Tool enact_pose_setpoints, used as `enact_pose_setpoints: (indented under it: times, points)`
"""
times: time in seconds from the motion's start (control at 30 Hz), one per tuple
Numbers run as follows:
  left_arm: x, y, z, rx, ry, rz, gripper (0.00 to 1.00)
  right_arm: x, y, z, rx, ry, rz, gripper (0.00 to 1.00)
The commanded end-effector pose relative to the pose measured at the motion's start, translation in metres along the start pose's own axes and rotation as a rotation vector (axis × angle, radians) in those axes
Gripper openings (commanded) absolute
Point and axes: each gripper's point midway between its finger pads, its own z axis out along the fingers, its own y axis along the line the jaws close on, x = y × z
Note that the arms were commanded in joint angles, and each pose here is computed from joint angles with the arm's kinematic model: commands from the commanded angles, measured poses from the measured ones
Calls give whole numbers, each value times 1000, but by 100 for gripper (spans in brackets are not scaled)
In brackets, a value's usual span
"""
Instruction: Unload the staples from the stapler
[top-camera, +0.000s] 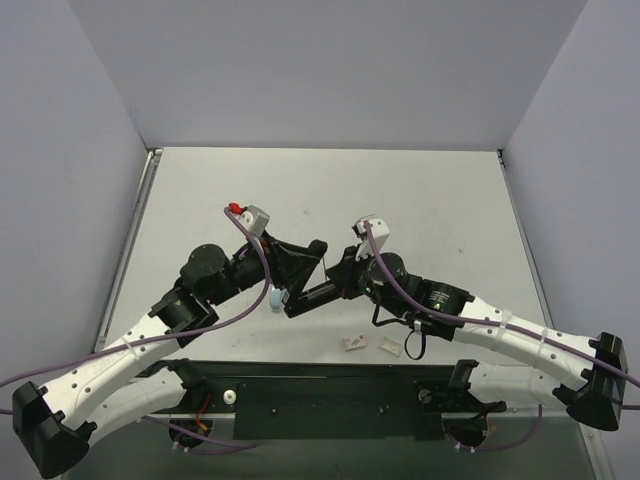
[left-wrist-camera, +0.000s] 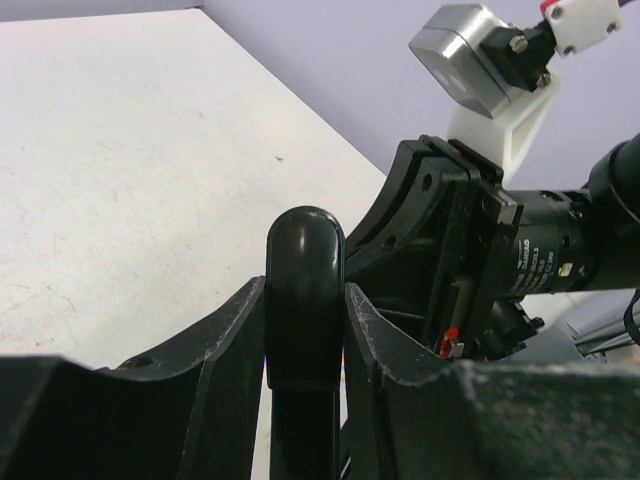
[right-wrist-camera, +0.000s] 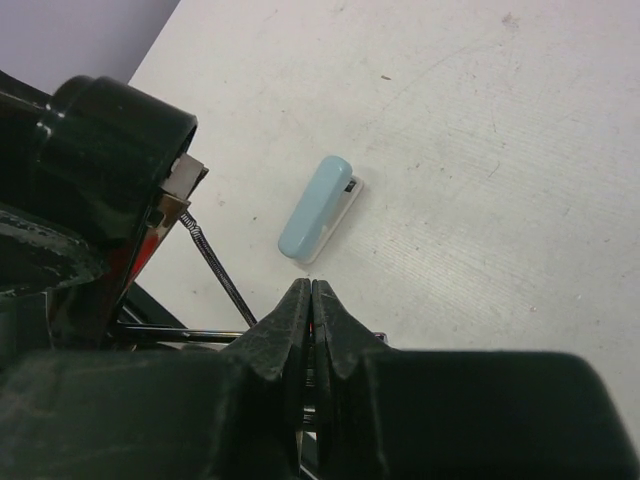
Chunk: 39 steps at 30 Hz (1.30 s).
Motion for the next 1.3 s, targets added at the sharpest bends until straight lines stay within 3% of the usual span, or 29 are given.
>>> enact_pose_setpoints:
  times: [0.0, 0.8, 1.27]
  points:
    - [-86, -37, 0, 100, -298, -1, 0, 6, -6, 9, 24, -13, -23, 0]
    - [-129, -26, 42, 32, -437, 0, 0, 32, -6, 37, -38, 4, -7, 0]
    - [-138, -15, 81, -7, -456, 39, 0, 18, 3, 45, -120, -24, 40, 0]
